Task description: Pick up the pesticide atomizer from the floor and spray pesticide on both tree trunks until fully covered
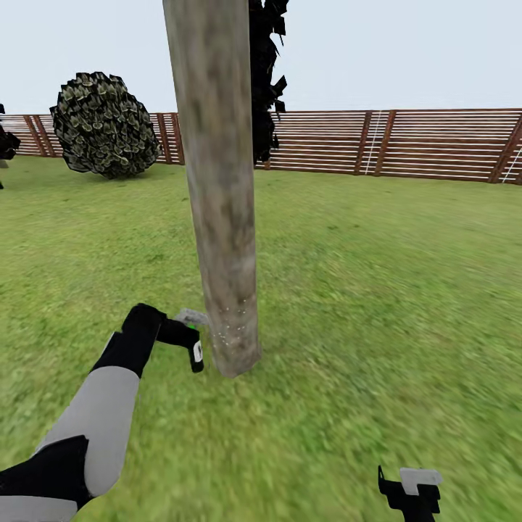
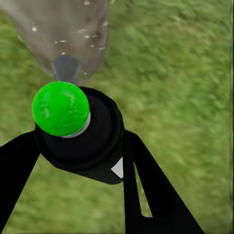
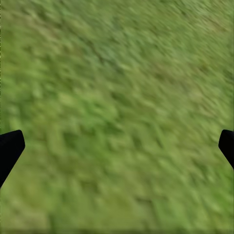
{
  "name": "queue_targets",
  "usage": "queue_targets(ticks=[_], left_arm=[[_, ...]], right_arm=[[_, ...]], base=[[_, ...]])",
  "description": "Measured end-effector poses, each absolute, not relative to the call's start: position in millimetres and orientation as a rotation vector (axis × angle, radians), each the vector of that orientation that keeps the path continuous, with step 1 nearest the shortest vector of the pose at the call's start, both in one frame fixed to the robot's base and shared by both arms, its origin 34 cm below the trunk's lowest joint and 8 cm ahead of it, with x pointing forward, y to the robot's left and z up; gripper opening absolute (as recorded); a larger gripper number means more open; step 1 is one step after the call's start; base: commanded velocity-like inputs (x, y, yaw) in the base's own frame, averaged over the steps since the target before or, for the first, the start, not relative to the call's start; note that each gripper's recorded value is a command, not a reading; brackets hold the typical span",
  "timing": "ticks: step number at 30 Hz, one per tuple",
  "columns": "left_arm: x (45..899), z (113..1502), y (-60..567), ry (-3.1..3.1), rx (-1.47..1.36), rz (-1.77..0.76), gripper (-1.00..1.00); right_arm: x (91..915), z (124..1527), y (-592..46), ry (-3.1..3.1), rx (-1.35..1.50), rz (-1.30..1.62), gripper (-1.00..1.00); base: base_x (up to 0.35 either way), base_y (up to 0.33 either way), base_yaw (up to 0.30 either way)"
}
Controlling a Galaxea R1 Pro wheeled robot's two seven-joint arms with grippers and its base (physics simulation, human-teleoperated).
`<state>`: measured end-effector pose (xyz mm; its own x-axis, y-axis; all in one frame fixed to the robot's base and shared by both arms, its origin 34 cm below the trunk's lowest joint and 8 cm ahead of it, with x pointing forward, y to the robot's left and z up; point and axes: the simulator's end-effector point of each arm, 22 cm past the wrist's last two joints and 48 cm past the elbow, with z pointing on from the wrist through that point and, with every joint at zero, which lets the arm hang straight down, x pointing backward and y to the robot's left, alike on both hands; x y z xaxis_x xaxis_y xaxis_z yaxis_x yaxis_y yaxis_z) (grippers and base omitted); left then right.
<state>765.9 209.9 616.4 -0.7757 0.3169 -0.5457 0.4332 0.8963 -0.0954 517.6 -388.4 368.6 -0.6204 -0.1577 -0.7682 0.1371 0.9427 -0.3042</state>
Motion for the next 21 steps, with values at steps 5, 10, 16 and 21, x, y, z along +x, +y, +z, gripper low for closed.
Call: queue_targets(ticks=[5,10,16,21], left_arm=[[770,633,169,2.527,0.544,-0.35,-1.0],[776,639,198,2.544,0.507,-0.288,-1.0],[774,635,230,2.561,0.471,-0.244,-1.0],[778,640,228,2.551,0.471,-0.245,-1.0]], right_arm=[[518,368,-387,2.201,-0.014,-0.419,1.0],[518,368,-387,2.201,-0.014,-0.419,1.0],[518,368,-387,2.2,-0.014,-0.42,1.0],[518,369,-388,2.2,-0.015,-0.421,1.0]], base=[[0.0,0.0,0.066],[0.0,0.0,0.242],[0.0,-0.057,0.073],[0.0,-0.252,0.002]])
